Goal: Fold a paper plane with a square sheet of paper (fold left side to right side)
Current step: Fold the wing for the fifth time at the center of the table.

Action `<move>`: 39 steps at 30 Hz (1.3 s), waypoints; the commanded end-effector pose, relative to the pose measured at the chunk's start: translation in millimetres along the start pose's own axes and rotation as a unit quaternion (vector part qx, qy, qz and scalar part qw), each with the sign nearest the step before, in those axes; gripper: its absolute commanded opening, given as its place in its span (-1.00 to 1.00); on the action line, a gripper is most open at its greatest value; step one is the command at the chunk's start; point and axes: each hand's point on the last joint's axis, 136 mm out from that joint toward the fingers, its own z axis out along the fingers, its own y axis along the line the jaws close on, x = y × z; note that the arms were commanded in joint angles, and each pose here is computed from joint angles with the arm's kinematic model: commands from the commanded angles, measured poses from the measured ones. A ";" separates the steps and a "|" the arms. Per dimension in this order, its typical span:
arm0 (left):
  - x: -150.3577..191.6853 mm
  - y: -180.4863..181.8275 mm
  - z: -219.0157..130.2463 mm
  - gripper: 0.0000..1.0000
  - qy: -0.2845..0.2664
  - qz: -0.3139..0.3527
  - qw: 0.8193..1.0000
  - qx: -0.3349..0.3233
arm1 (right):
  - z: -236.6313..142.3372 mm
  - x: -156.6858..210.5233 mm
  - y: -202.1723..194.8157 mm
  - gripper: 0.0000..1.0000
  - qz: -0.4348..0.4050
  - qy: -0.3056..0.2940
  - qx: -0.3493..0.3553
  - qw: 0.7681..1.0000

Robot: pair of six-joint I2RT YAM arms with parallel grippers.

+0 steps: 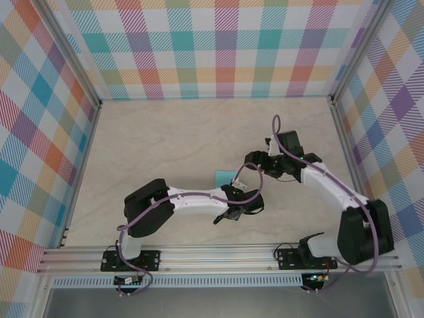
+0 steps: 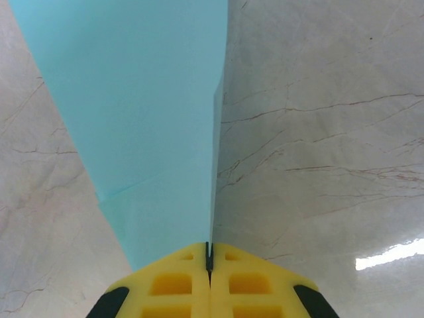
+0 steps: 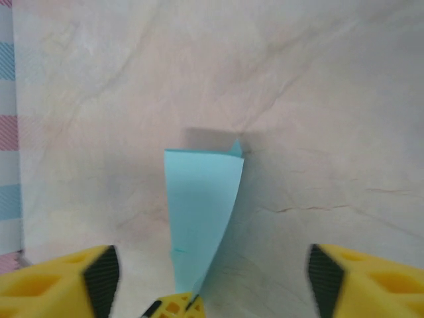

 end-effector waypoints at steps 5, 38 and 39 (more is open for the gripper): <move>-12.1 0.9 -13.2 -1.00 -0.003 -0.050 0.997 0.058 | -60.1 -0.3 -36.5 1.00 -0.028 -0.095 0.110 0.989; -30.6 14.6 -7.8 -1.00 -0.027 -0.233 0.924 0.301 | 11.9 62.0 3.5 0.83 0.017 0.042 -0.141 0.989; -28.5 16.0 -6.1 -1.00 -0.024 -0.236 0.923 0.302 | 15.8 64.1 5.0 0.82 0.018 0.049 -0.146 0.988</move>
